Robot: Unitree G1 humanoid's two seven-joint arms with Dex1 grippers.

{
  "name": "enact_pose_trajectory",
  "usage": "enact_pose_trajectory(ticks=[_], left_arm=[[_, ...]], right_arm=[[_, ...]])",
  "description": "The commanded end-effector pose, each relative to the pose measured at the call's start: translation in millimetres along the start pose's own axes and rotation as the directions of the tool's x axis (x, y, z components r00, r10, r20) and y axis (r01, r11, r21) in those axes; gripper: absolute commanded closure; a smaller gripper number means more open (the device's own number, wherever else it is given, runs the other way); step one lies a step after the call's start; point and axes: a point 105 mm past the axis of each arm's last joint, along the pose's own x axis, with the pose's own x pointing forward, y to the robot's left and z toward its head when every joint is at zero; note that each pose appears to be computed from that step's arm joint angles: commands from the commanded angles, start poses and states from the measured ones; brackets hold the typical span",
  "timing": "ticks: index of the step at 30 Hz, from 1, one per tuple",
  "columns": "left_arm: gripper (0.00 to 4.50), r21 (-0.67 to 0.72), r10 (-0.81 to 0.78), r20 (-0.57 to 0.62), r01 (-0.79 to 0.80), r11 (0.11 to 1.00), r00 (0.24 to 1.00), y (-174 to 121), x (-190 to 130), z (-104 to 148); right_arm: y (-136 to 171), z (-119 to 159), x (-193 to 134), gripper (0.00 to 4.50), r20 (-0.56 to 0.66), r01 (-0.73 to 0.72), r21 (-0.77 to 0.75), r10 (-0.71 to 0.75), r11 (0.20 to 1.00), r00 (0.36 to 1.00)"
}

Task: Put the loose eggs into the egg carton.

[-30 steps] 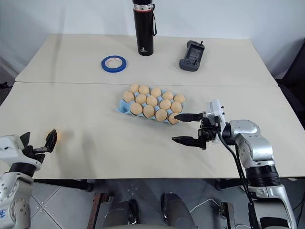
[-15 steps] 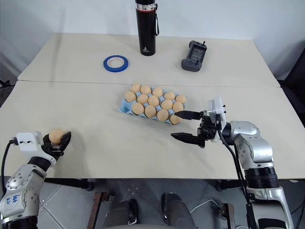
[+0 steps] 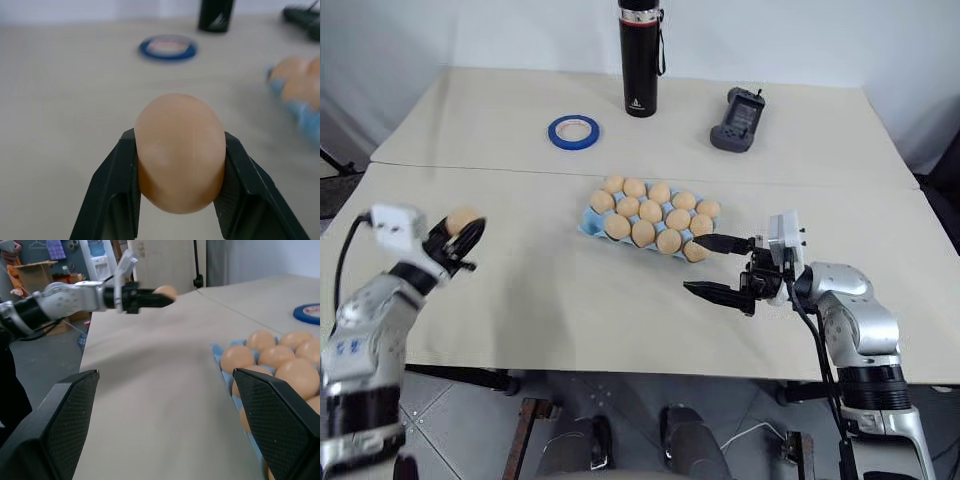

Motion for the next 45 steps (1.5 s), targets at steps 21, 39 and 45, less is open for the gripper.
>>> enact_pose_trajectory(ticks=[21, 39, 45], left_arm=[[3.02, -0.014, -0.571, -0.150, 0.575, 0.818, 0.807, -104, 109, -9], [0.01, 0.052, -0.567, -0.181, 0.583, 0.811, 0.804, -95, 100, -14], [0.01, 0.067, -0.519, -0.140, 0.531, 0.845, 0.843, -81, 98, 1]], right_arm=[[-6, 8, -10, 0.00, 0.180, 0.311, -0.124, -0.287, 0.942, 0.941], [-15, 0, -22, 0.00, 0.099, 0.354, -0.133, -0.343, 0.926, 0.934], [-18, 2, -21, 0.00, 0.088, 0.347, -0.143, -0.337, 0.927, 0.937]])
